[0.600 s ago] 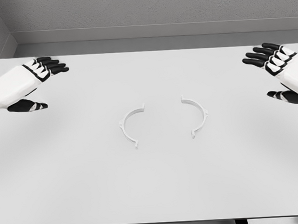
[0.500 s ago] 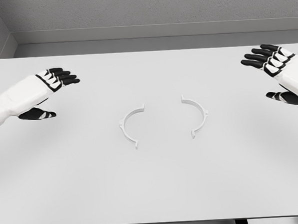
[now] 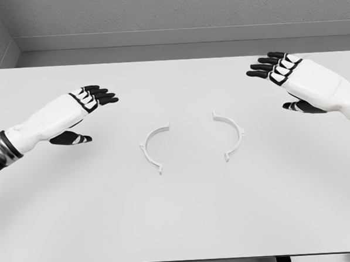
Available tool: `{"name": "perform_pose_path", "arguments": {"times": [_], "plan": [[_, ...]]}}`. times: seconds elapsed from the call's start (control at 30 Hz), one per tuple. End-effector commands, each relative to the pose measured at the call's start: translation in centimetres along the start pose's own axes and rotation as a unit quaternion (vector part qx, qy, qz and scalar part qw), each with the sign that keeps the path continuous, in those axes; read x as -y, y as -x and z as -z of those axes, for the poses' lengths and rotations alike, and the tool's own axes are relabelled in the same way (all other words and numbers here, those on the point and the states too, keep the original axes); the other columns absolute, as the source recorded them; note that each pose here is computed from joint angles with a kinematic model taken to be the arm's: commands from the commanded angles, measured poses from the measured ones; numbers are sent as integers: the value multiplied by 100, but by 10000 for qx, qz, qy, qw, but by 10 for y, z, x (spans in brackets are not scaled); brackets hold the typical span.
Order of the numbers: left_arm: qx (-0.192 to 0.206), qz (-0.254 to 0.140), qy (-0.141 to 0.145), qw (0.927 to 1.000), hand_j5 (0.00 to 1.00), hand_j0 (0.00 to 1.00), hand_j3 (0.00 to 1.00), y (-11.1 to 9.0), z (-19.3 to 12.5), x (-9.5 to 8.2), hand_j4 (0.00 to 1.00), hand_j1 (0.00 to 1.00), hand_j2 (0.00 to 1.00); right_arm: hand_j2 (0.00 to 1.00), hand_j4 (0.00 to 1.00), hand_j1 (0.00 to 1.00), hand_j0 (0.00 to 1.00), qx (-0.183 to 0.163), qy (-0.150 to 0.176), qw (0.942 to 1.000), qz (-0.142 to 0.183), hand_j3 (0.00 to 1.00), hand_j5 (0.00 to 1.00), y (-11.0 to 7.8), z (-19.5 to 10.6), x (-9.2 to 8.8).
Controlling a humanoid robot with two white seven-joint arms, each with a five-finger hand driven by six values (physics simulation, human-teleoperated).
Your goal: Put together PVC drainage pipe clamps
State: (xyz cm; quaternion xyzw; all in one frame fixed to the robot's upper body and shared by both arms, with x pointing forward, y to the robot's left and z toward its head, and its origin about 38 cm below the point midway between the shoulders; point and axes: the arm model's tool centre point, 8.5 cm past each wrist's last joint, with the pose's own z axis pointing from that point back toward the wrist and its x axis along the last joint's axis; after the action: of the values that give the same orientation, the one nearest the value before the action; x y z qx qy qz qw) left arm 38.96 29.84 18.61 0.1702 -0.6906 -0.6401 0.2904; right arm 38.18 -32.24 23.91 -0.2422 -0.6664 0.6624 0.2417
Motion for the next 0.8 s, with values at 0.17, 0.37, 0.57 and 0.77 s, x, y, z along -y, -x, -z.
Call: {"name": "perform_pose_path", "arguments": {"times": [0.17,0.37,0.57,0.77], "plan": [[22,-492,-221,9985,100,100,100,-5,25,27,100,100,100,100,100,100,100,-5,-579,9975,405,100,100,-3,15,-59],[156,-715,-189,9971,100,100,100,-17,40,45,100,100,100,100,100,100,100,25,-526,9971,556,100,100,-4,30,-68],[120,-820,-223,9963,100,100,100,-15,46,51,100,100,100,100,100,100,100,67,-483,9969,619,100,100,-7,40,-72],[125,-835,-161,9963,100,100,100,-17,57,60,100,100,100,100,100,100,100,-90,-559,9959,708,100,100,2,46,-85]]}}
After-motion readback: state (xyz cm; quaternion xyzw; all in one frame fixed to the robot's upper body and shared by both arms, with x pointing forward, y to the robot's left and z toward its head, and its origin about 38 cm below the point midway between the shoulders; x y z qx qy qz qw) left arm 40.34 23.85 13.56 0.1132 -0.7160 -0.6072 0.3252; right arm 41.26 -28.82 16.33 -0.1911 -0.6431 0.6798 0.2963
